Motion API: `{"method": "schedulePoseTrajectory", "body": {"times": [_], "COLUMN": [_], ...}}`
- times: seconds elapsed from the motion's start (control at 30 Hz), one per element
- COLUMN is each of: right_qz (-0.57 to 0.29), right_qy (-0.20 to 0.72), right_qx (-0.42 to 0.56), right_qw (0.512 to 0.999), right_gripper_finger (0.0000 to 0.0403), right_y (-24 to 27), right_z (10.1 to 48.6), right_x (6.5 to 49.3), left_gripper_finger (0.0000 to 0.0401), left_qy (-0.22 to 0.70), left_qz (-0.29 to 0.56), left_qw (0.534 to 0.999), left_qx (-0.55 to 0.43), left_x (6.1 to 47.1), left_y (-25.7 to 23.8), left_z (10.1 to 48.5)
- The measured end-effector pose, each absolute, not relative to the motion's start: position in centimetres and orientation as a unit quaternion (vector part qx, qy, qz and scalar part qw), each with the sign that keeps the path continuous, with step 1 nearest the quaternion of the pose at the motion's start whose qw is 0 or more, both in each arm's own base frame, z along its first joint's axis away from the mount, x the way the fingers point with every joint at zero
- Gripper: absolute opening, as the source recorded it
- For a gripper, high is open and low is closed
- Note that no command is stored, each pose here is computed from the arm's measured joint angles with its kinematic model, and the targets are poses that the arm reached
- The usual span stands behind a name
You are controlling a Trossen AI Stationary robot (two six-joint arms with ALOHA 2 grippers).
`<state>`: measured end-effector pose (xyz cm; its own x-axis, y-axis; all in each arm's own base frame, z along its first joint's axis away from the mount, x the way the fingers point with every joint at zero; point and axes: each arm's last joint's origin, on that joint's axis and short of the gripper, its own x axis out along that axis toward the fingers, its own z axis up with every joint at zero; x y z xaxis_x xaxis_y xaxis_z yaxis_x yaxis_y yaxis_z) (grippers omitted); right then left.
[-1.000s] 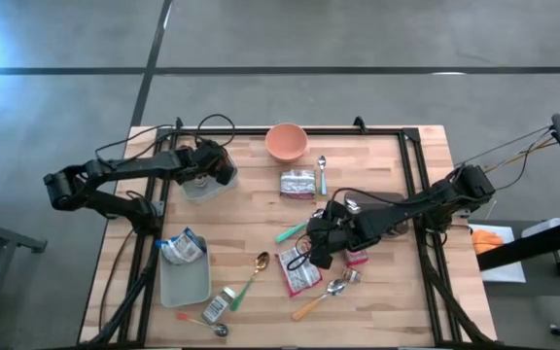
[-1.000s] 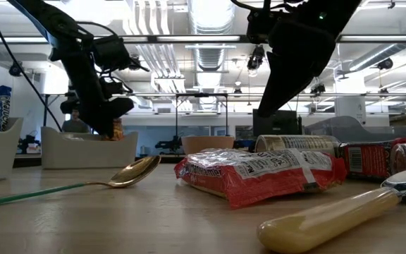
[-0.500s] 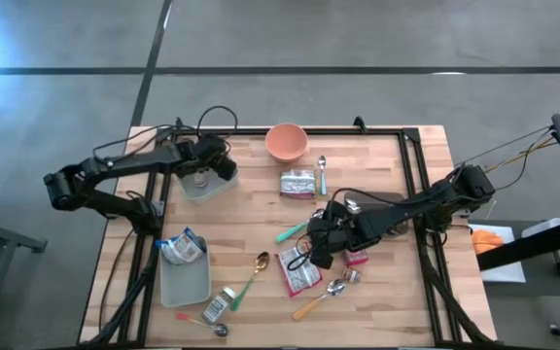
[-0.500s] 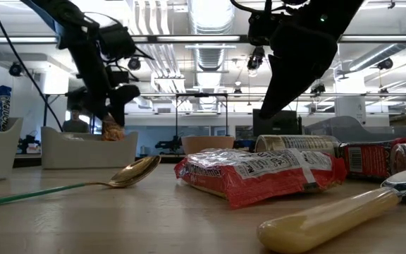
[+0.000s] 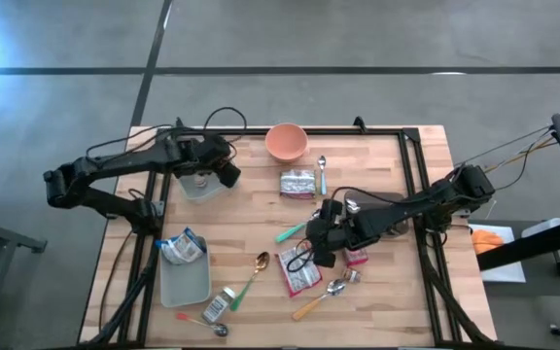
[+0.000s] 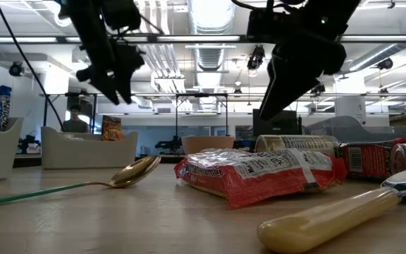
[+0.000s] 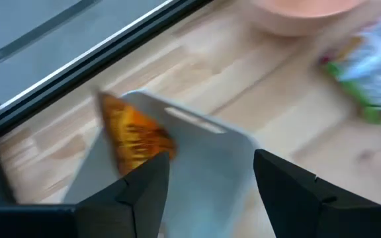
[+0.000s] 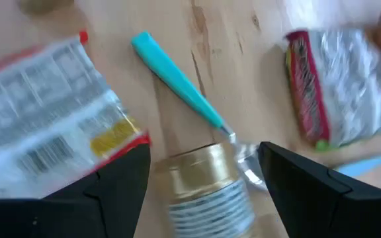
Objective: Pick & Place Food Item
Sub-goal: Put the gold seasoning bottle into the top gray bin
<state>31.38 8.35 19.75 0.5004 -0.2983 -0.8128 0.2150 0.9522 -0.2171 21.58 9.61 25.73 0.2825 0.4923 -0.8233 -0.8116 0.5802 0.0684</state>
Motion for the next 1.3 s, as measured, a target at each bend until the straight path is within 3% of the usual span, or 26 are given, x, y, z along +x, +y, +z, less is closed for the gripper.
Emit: {"method": "schedulePoseTrajectory", "body": {"times": [0.33, 0.7, 1.0, 1.17, 1.3], "right_qz": [-0.167, -0.150, -0.010, 0.045, 0.004], "right_qy": [0.441, 0.453, 0.484, 0.487, 0.480], "right_qx": [0.014, -0.030, -0.157, -0.145, -0.087], "right_qw": [0.882, 0.878, 0.861, 0.860, 0.873], "right_gripper_finger": [0.0282, 0.0282, 0.0280, 0.0254, 0.0222], "right_y": [8.5, 7.9, 7.1, 6.1, 4.8], "right_z": [20.2, 20.0, 20.1, 20.4, 21.2], "right_x": [32.0, 32.2, 33.7, 34.2, 34.8], "left_gripper_finger": [0.0222, 0.0222, 0.0222, 0.0222, 0.0222], "left_qy": [0.421, 0.434, 0.430, 0.421, 0.424], "left_qz": [0.316, 0.218, 0.220, 0.241, 0.237], "left_qw": [0.835, 0.862, 0.865, 0.867, 0.868], "left_qx": [-0.160, -0.146, -0.133, -0.117, -0.106], "left_x": [23.6, 23.8, 23.7, 23.7, 23.7], "left_y": [3.9, -2.1, -2.6, -2.5, -2.4], "left_z": [27.4, 27.3, 27.2, 27.3, 27.3]}}
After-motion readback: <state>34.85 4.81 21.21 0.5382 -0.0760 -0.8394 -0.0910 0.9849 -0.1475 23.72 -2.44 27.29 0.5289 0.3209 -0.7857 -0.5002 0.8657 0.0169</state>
